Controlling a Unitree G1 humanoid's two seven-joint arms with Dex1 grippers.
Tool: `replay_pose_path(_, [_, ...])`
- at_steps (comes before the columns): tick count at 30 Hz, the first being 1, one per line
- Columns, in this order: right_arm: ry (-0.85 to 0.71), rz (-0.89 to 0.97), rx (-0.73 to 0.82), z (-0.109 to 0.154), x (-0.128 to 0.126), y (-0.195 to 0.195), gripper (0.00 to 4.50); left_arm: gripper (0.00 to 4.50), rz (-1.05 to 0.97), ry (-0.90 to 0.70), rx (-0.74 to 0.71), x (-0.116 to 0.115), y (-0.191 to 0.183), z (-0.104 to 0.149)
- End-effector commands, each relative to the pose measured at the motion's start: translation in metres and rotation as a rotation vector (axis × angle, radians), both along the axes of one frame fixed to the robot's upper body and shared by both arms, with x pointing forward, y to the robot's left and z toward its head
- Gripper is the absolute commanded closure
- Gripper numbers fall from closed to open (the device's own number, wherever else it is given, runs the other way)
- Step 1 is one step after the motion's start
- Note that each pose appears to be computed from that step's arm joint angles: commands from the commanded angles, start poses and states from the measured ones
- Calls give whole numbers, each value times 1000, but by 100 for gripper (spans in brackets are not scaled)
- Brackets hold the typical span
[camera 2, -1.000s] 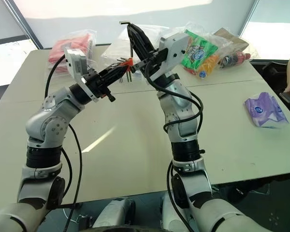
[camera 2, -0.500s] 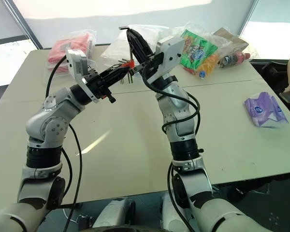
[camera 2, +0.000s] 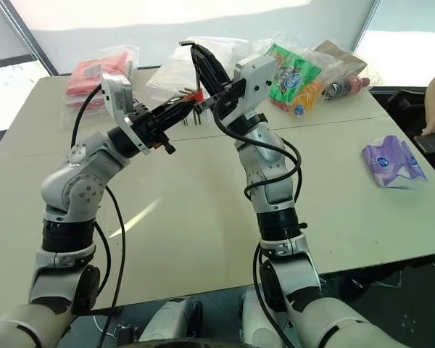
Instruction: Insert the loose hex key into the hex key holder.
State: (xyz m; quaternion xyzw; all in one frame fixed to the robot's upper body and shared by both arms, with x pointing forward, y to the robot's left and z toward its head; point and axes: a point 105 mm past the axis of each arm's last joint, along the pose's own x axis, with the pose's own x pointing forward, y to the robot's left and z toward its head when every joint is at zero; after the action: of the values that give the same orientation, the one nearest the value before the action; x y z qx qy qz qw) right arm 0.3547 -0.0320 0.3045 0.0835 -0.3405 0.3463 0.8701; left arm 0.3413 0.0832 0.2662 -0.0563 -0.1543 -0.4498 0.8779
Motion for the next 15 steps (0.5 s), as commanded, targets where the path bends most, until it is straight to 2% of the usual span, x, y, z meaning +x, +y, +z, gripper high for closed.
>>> replay_pose_path(1, [-52,7,-19,6,-9,2,448,450,-15,-67,-22,-8,-1,18])
replay_pose_path(3, [-51,8,-31,4,-10,3,448,450,-16,-65,-23,-8,-1,18])
replay_pose_path(4, [-49,10,-37,2,-10,4,415,450,-15,-64,-23,-8,-1,18])
replay_pose_path(7, [-51,5,-74,-4,-12,4,301,450,-15,-61,-24,-7,-1,17])
replay_pose_path(10, [-43,2,-122,-19,-16,-2,145,450,-14,-57,-26,-7,-1,16])
replay_pose_path(15, [65,22,-185,-50,-37,-34,145,450,-19,-37,-19,-6,-3,11])
